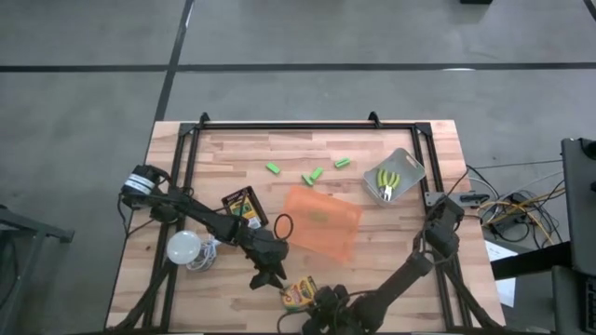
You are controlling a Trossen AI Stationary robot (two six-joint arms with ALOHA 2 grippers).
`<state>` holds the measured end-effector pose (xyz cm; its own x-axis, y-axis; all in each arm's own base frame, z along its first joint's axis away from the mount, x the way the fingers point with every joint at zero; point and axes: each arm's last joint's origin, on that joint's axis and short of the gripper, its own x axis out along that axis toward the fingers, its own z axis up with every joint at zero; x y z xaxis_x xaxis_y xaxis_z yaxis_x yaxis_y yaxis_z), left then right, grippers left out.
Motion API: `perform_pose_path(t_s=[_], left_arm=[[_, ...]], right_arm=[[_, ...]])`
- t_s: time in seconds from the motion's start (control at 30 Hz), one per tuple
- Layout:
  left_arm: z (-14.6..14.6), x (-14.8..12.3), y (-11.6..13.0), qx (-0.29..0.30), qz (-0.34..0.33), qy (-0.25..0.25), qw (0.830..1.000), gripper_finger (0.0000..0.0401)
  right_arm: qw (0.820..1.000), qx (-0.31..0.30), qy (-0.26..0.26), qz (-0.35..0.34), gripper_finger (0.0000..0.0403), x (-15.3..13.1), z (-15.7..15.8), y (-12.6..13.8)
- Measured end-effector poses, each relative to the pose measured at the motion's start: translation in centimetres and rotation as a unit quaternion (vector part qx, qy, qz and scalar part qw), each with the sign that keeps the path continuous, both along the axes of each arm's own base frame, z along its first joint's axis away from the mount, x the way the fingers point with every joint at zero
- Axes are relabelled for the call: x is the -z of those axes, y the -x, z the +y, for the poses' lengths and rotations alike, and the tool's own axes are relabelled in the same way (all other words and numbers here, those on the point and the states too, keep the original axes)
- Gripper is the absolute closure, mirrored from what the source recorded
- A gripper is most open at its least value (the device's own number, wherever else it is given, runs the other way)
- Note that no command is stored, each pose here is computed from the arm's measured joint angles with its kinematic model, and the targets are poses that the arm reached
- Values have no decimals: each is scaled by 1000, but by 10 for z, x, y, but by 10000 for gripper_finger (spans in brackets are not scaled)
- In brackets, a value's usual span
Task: Pick & Place School Supplies
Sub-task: Adjust the orange bin on the table
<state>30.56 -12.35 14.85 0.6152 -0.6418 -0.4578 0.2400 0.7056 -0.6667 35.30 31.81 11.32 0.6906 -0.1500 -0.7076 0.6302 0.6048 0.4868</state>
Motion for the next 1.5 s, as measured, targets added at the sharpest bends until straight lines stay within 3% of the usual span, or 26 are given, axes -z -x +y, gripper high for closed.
perform_pose_path(t_s=[0.37,0.57,0.73,0.97,1.13,1.37,1.5], left_arm=[[1,0,0,-13,11,9,1000,220],[4,13,-2,-73,45,-15,996,220],[4,29,0,-79,93,-25,992,220],[2,31,-4,-72,99,-8,992,220],[-2,20,-10,-48,52,-30,997,220],[0,5,-19,-87,4,-85,993,220],[-1,1,-21,-84,-6,-87,993,220]], right_arm=[[999,13,19,-42,324,-5,-2,-7],[999,10,21,-47,333,-6,-5,-12],[998,2,26,-51,334,-7,-5,-14],[998,1,26,-51,324,-7,-5,-14],[998,1,26,-51,321,-8,-5,-14],[998,-4,33,-48,331,-7,-6,-14],[998,8,52,-36,335,-5,-10,-11]])
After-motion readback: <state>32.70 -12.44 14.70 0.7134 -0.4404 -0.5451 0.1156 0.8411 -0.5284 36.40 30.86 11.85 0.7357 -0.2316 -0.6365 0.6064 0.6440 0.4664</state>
